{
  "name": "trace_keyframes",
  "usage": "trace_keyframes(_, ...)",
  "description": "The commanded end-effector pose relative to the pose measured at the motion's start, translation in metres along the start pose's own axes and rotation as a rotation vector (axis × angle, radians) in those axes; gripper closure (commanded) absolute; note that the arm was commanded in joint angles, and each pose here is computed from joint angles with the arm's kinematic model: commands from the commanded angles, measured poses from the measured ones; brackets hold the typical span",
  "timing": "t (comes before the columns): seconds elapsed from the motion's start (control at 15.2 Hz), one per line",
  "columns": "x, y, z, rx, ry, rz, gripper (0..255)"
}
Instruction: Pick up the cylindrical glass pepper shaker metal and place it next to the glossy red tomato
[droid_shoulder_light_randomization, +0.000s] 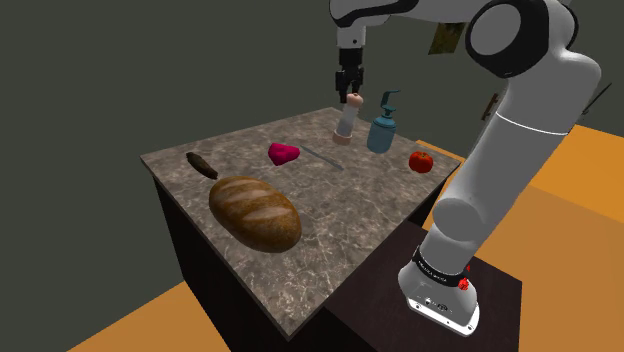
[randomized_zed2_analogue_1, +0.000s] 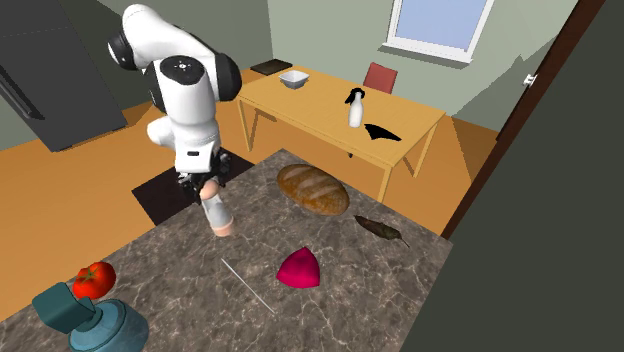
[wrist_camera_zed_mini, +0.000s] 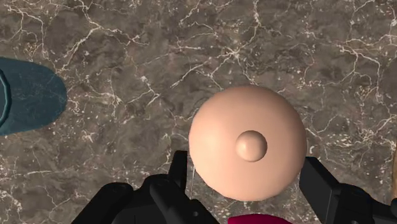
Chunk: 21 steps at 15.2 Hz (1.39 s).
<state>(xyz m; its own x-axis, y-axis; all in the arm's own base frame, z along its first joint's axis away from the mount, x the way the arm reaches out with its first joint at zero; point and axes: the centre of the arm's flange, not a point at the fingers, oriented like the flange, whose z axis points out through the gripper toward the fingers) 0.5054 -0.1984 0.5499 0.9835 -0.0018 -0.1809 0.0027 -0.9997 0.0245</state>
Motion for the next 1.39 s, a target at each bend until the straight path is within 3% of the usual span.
trace_keyframes(0.0, -0.016, 0.022, 0.003, 0.0, 0.0, -0.001, 255)
trace_keyframes(1.32, -0.155, 0.244, 0.034, 0.0, 0.0, -0.001, 255)
